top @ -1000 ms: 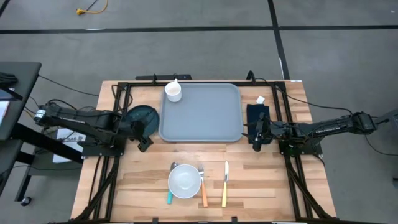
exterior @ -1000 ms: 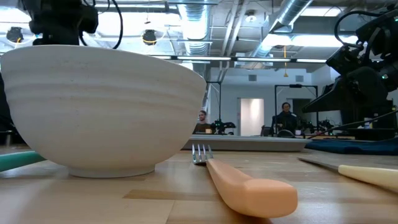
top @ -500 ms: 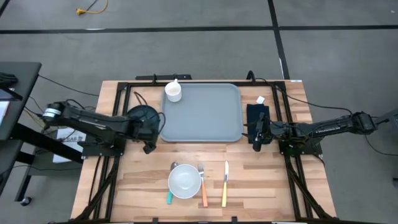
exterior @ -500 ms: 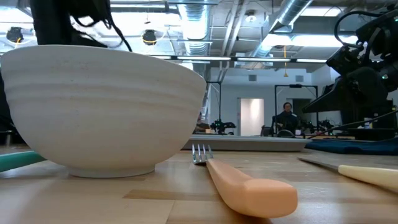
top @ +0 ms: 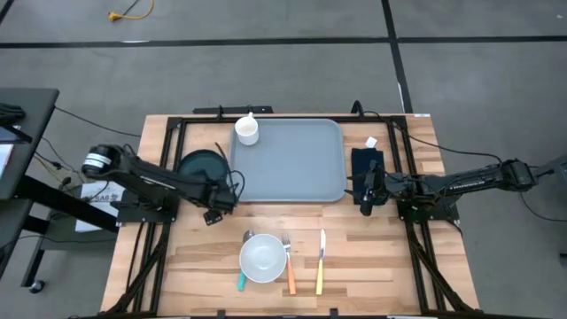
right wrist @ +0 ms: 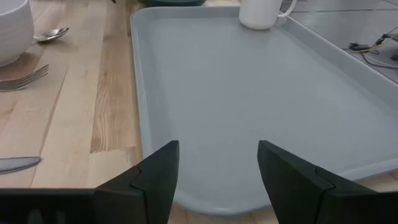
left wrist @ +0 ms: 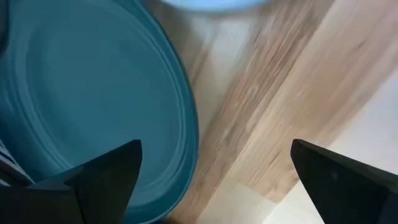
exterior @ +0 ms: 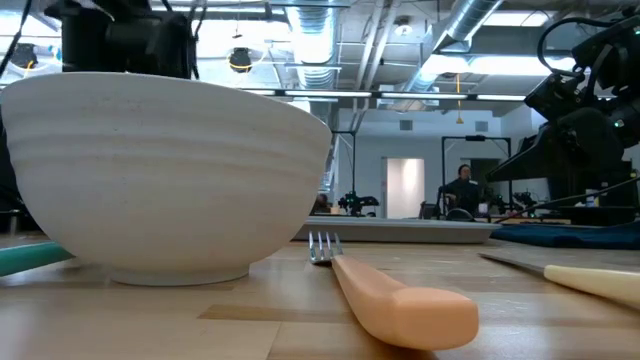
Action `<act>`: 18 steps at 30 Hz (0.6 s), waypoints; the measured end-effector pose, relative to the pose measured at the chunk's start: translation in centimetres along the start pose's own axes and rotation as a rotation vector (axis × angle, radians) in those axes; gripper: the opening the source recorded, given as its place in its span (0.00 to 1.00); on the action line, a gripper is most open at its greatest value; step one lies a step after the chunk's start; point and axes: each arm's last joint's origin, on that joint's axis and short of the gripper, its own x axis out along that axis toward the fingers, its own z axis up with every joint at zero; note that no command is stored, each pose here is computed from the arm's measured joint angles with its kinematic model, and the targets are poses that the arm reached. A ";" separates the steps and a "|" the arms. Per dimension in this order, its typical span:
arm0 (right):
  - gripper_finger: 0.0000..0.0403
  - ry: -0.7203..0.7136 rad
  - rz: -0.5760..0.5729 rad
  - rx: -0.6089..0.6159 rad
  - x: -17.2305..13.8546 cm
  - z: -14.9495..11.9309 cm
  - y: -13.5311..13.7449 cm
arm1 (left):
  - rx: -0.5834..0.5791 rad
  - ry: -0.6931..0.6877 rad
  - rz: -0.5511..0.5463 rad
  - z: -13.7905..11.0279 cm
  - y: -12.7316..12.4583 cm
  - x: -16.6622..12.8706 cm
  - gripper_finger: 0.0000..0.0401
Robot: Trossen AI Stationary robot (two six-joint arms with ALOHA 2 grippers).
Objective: Set up tray
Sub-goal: Put the black plate on the gray serving tray below the white mug
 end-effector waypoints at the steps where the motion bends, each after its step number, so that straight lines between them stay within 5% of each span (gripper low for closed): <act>1: 0.53 0.000 0.000 0.000 0.0 0.0 0.0 | 0.004 0.018 0.010 0.0 -0.2 0.4 1.00; 8: 0.53 0.000 0.000 0.000 0.0 0.0 0.0 | 0.023 0.126 0.078 -0.5 -1.1 2.6 1.00; 18: 0.53 0.000 0.000 0.000 0.0 0.0 0.0 | 0.039 0.107 0.098 -0.9 -1.7 2.6 1.00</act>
